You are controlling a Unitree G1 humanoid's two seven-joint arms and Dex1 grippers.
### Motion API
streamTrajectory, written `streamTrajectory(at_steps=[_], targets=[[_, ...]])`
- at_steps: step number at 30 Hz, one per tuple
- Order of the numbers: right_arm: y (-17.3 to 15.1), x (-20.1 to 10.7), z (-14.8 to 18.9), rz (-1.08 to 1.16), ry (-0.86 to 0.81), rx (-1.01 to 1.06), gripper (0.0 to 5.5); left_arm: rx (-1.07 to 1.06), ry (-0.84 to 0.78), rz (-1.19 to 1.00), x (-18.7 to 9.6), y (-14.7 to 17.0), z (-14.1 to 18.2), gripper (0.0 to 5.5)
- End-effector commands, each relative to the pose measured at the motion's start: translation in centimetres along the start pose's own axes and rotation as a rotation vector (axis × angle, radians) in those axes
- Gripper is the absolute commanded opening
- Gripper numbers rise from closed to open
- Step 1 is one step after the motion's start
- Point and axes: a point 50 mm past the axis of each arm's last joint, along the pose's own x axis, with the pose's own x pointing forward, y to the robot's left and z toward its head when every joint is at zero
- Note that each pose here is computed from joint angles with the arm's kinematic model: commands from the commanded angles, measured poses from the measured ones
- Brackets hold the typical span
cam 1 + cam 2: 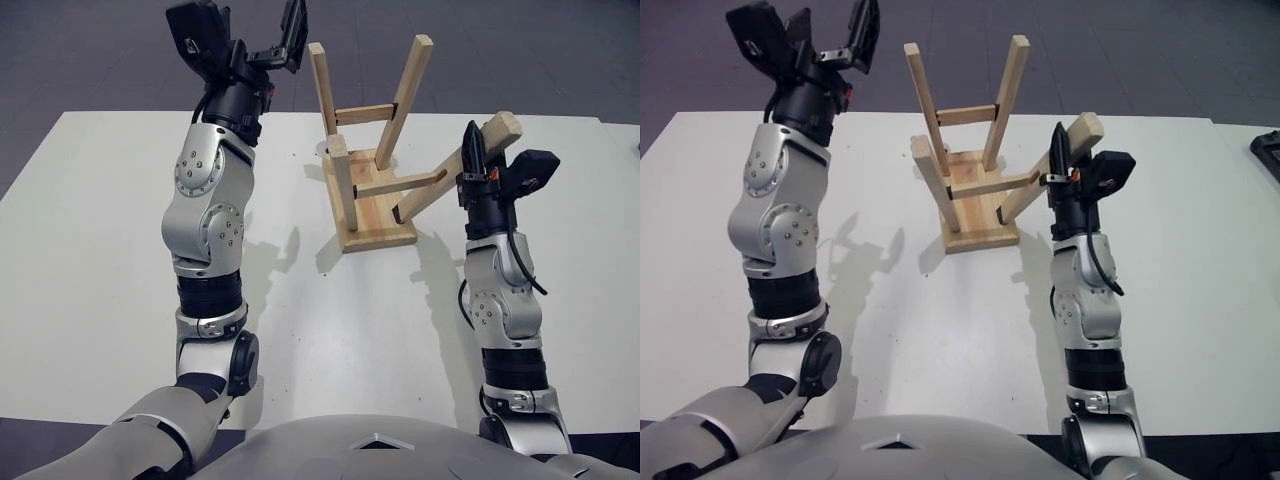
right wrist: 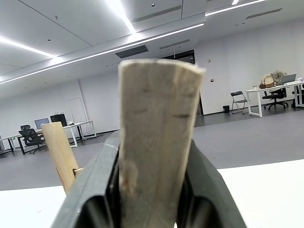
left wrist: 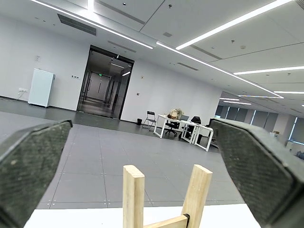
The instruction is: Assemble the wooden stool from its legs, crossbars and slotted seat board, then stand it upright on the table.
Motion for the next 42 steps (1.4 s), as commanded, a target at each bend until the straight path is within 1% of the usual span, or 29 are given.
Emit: streamTrajectory(at_steps=[1, 3, 7, 9, 11, 13, 15, 17, 18, 21, 26, 30, 33, 38, 42], targets=[[-2.5, -9.7, -13.1, -0.040, 0.980, -0.165, 1.04, -0.014, -0.054, -0.108, 1.2, -2.4, 1.6, 5.40], [-2.3, -9.4, -13.1, -0.046, 0.981, -0.133, 1.04, -0.016, -0.057, -0.113, 1.2, -2.5, 1.6, 5.40], [-2.2, -8.3, -12.5, -0.089, 0.948, -0.006, 1.04, -0.014, -0.057, -0.129, 1.1, -2.8, 1.6, 5.40], [-2.1, -7.7, -12.2, -0.088, 0.927, 0.011, 1.04, -0.006, -0.050, -0.156, 1.1, -3.2, 1.6, 5.40], [-1.8, -7.1, -11.7, -0.083, 0.900, 0.052, 1.04, 0.058, -0.032, -0.218, 1.0, -4.1, 1.4, 5.40], [-1.5, -6.7, -11.3, -0.081, 0.882, 0.097, 1.04, 0.186, -0.014, -0.297, 0.7, -5.0, 1.1, 5.40], [-1.3, -6.3, -10.9, -0.083, 0.862, 0.138, 1.03, 0.319, 0.001, -0.421, 0.3, -6.3, 1.1, 5.40], [-1.3, -6.1, -10.7, -0.075, 0.853, 0.121, 1.01, 0.478, 0.013, -0.567, -0.1, -7.9, 1.1, 5.40], [-1.1, -6.0, -10.6, -0.068, 0.851, 0.108, 1.01, 0.595, 0.026, -0.634, -0.2, -8.5, 0.8, 5.40], [-0.8, -5.9, -10.5, -0.061, 0.843, 0.114, 1.01, 0.829, 0.130, -0.775, 0.0, -9.7, -1.1, 5.40], [-0.5, -6.1, -10.6, -0.065, 0.843, 0.112, 1.01, 1.046, 0.265, -0.921, -0.5, -10.6, -4.7, 5.40], [0.1, -6.0, -10.6, -0.046, 0.836, 0.111, 1.01, 1.216, 0.353, -0.963, -1.4, -10.1, -7.9, 5.40], [0.4, -6.1, -10.6, -0.034, 0.836, 0.117, 1.01, 1.311, 0.414, -0.980, -2.0, -9.3, -9.7, 5.40], [0.5, -6.4, -10.5, -0.020, 0.836, 0.108, 1.01, 1.388, 0.466, -0.934, -1.8, -8.4, -11.1, 5.40], [0.7, -6.5, -10.3, 0.001, 0.829, 0.092, 1.01, 1.399, 0.500, -0.870, -1.4, -7.8, -11.8, 5.40]])
